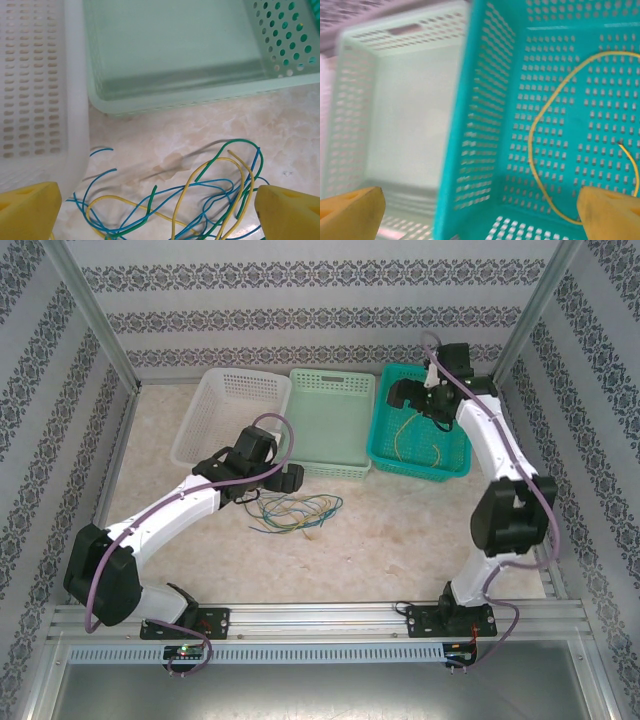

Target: Untangle the cables

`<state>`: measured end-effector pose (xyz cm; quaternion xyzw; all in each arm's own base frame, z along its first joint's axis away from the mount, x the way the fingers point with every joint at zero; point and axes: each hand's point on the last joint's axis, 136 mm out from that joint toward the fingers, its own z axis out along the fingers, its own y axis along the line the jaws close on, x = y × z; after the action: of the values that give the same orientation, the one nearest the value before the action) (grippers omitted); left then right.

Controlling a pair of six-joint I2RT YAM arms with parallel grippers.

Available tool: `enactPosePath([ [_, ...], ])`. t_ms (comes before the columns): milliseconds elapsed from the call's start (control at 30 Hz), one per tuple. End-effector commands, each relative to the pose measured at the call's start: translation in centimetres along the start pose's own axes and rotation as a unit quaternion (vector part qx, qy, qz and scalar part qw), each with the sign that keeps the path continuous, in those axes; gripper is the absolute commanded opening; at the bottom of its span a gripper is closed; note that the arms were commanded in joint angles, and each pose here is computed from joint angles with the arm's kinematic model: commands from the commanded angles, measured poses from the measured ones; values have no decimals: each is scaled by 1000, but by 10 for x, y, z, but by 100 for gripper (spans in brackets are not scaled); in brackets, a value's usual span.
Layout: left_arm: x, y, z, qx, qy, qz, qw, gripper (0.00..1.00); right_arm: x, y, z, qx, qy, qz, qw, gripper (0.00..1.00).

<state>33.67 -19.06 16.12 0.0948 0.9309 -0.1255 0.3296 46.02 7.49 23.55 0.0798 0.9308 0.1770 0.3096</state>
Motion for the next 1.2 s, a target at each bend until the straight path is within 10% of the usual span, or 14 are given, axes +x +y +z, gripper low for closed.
enactPosePath([
  [0,10,13,-8,-20,15,-9,1000,100,30,7,-19,13,26,-17,999,98],
  [467,55,19,20,-21,98,-23,995,100,233,119,22,-100,226,28,969,88],
  [1000,100,13,50,13,151,-33,988,100,319,133,101,-27,299,35,953,64],
  [1167,99,1,61,47,155,-42,986,100,314,116,106,18,251,16,968,8],
])
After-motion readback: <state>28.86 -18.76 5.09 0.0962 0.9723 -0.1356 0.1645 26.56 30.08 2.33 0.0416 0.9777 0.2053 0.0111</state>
